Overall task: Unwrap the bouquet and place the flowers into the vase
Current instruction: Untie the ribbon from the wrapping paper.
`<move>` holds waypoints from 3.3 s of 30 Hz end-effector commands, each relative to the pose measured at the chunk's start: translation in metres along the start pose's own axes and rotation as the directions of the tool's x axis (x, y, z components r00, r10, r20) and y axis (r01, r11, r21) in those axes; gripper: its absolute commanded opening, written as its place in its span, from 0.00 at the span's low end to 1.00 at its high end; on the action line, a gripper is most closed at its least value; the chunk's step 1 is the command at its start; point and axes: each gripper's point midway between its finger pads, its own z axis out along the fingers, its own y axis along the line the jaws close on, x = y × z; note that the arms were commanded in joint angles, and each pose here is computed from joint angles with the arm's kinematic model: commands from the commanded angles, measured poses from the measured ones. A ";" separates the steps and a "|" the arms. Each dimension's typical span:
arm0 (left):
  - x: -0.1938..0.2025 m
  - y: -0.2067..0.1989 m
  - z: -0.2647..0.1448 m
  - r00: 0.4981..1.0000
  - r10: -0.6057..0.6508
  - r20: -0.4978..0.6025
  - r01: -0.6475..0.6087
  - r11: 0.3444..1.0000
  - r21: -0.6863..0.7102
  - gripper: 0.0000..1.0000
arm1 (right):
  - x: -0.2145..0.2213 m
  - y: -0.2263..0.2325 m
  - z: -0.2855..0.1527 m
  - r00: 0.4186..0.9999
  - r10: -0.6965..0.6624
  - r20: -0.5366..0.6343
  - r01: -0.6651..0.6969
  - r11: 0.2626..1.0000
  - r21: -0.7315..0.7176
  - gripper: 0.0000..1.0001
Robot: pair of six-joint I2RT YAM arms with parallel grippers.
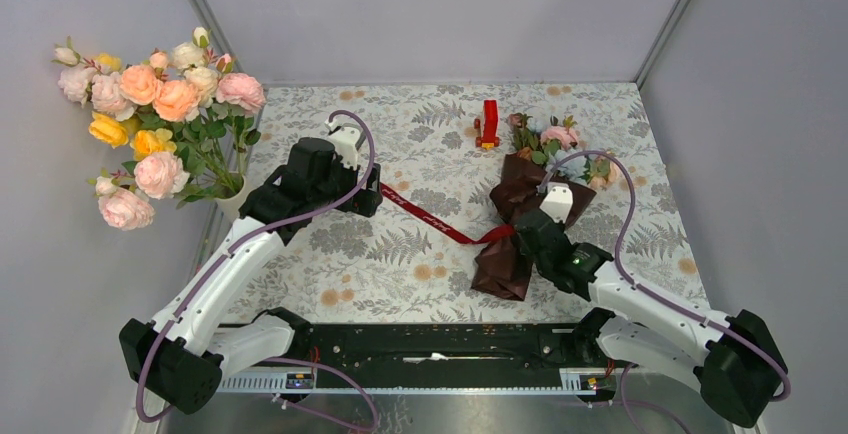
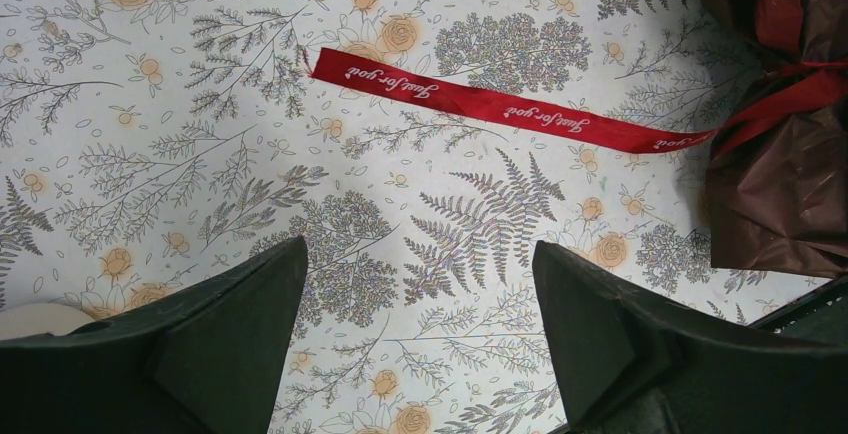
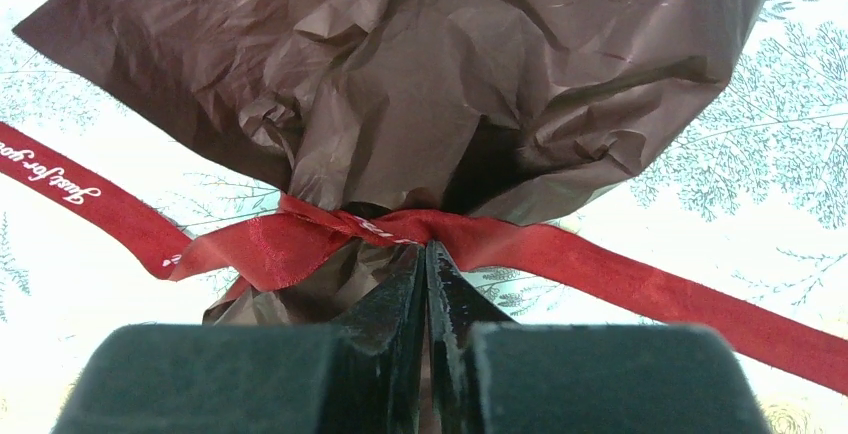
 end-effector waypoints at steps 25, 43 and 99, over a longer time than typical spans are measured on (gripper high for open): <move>-0.013 0.002 -0.005 0.998 0.012 0.059 -0.011 1.000 -0.008 0.90 | -0.004 -0.001 -0.023 1.000 -0.027 -0.008 0.026 0.997 -0.077 0.42; -0.012 0.001 -0.004 0.999 0.010 0.053 -0.010 1.000 -0.004 0.91 | -0.001 0.020 -0.009 0.988 -0.148 -0.052 0.141 0.982 -0.124 0.40; -0.015 -0.002 -0.006 0.998 0.001 0.064 -0.002 1.000 0.011 0.91 | -0.014 -0.025 -0.014 0.997 0.043 0.064 -0.049 0.994 0.096 0.00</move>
